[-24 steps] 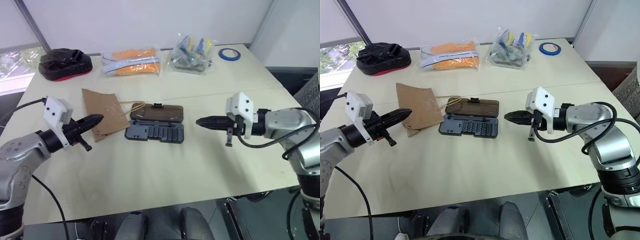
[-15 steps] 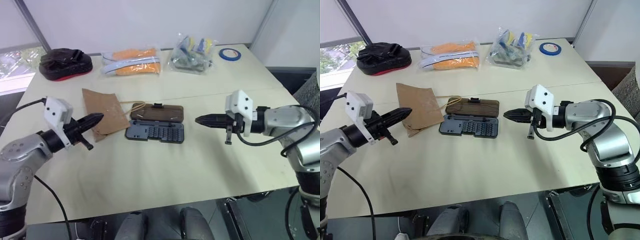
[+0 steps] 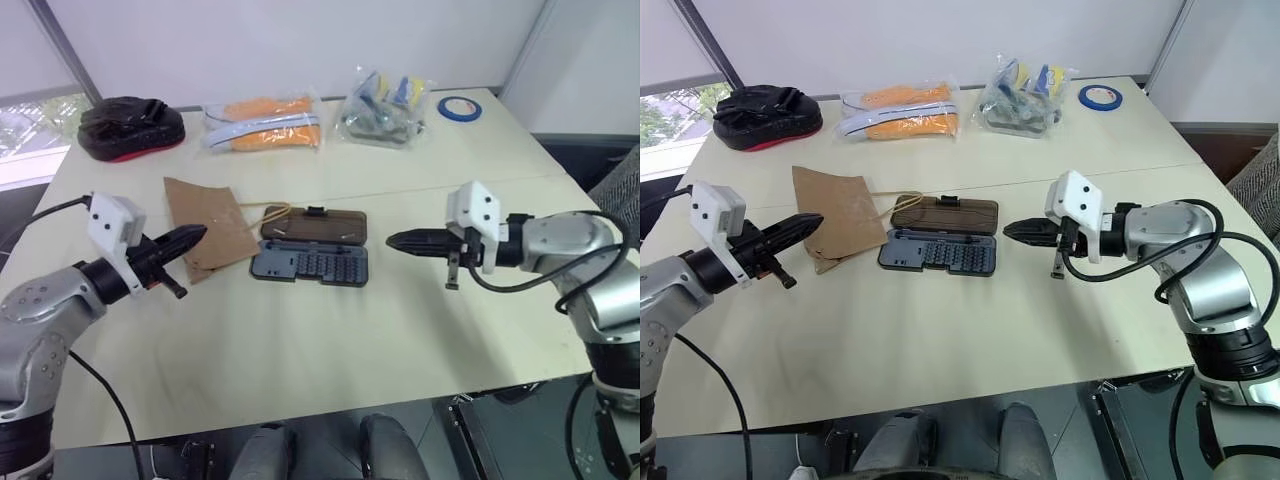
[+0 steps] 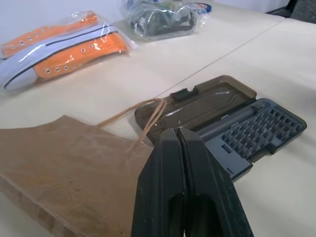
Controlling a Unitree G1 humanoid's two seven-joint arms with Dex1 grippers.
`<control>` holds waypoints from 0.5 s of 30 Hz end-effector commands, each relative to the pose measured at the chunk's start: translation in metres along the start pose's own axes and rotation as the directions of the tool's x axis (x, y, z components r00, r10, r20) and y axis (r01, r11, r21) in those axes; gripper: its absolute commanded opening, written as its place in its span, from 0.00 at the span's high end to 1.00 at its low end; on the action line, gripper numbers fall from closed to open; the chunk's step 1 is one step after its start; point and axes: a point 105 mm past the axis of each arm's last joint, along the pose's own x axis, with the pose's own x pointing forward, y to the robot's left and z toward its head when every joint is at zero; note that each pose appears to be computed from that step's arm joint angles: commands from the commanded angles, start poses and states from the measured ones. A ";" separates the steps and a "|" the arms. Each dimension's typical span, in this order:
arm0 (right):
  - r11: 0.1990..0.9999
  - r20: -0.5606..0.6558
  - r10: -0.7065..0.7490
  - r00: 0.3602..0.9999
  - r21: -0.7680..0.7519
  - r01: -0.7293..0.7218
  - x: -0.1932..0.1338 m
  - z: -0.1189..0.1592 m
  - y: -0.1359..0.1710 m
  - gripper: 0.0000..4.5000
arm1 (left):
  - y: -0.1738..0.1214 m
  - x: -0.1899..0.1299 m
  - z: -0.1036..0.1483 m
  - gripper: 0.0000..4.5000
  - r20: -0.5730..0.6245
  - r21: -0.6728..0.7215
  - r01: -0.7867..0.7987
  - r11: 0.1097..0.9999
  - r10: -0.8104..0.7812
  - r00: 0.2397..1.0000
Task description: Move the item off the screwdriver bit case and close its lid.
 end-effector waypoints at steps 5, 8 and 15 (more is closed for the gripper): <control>0.999 0.038 -0.026 0.999 -0.044 0.028 -0.001 0.012 -0.005 0.98 | 0.006 0.000 0.007 1.00 0.035 -0.027 -0.053 0.998 0.054 0.998; 0.999 0.040 -0.029 0.999 -0.044 0.031 -0.001 0.011 -0.006 1.00 | 0.007 0.002 0.005 0.71 0.031 -0.047 -0.066 0.997 0.068 0.997; 0.998 0.041 -0.041 0.998 -0.043 0.042 0.001 0.008 -0.006 1.00 | 0.048 -0.015 -0.006 0.00 -0.011 -0.322 -0.332 0.886 0.347 0.938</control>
